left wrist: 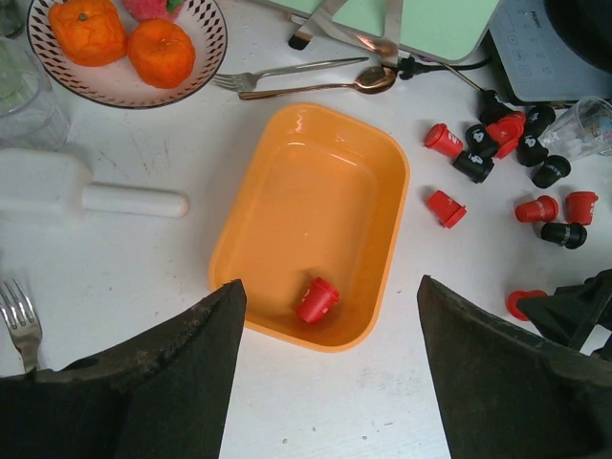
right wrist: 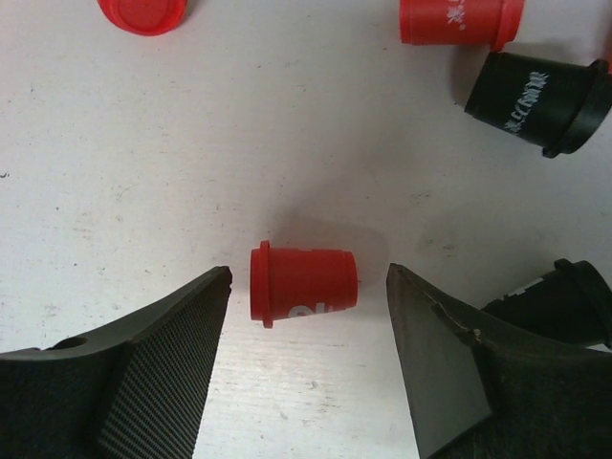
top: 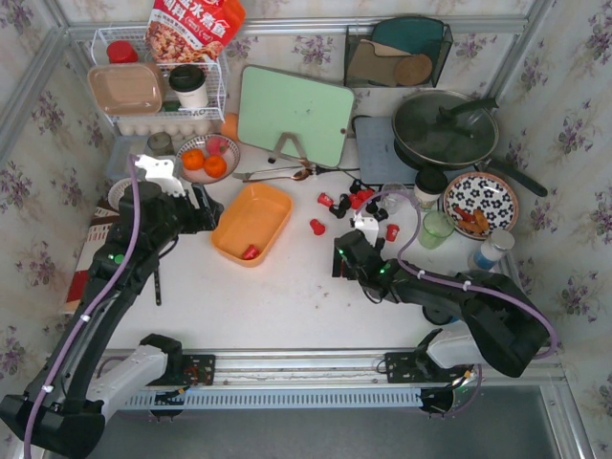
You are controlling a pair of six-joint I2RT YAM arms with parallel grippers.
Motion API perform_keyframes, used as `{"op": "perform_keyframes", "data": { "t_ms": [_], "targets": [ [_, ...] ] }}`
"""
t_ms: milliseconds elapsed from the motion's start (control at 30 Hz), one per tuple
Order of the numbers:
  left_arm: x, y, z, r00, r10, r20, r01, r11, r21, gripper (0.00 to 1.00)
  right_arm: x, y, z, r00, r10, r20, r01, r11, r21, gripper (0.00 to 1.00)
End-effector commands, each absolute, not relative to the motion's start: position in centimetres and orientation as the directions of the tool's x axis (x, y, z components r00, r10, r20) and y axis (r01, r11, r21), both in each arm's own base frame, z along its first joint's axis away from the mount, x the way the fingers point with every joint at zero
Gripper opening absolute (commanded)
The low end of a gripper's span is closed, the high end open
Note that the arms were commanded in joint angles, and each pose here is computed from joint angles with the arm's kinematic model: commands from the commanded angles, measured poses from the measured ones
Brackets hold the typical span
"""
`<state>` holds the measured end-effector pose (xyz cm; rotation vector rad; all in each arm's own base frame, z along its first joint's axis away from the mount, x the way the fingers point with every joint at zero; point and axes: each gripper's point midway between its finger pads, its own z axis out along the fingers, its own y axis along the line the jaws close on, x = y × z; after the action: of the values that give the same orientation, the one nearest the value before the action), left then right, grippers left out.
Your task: Mix the coffee capsules in the storage basket
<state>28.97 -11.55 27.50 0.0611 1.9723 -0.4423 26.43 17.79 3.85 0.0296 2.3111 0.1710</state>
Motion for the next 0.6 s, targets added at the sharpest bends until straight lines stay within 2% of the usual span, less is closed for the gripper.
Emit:
{"op": "perform_keyframes", "data": {
  "t_ms": [0, 100, 300, 567],
  "targets": [
    [29.42, -11.84, 28.23, -0.408, -0.168, -0.897, 0.254, 0.923, -0.289, 0.75, 26.98, 18.61, 4.01, -0.672, 0.081, -0.736, -0.059, 0.985, 0.162, 0.72],
    [29.47, -11.90, 28.18, -0.411, -0.170, -0.896, 0.255, 0.922, -0.292, 0.75, 26.98, 18.71, 3.68, -0.681, 0.073, -0.729, -0.062, 0.986, 0.157, 0.67],
    [29.51, -11.94, 28.06, -0.415, -0.173, -0.893, 0.255, 0.920, -0.296, 0.75, 26.91, 18.65, 3.11, -0.697, 0.053, -0.715, -0.064, 0.989, 0.136, 0.65],
    [29.51, -11.92, 28.07, -0.414, -0.175, -0.893, 0.254, 0.920, -0.299, 0.75, 27.03, 18.86, 3.29, -0.698, 0.025, -0.716, -0.090, 0.988, 0.122, 0.52]
  ]
}}
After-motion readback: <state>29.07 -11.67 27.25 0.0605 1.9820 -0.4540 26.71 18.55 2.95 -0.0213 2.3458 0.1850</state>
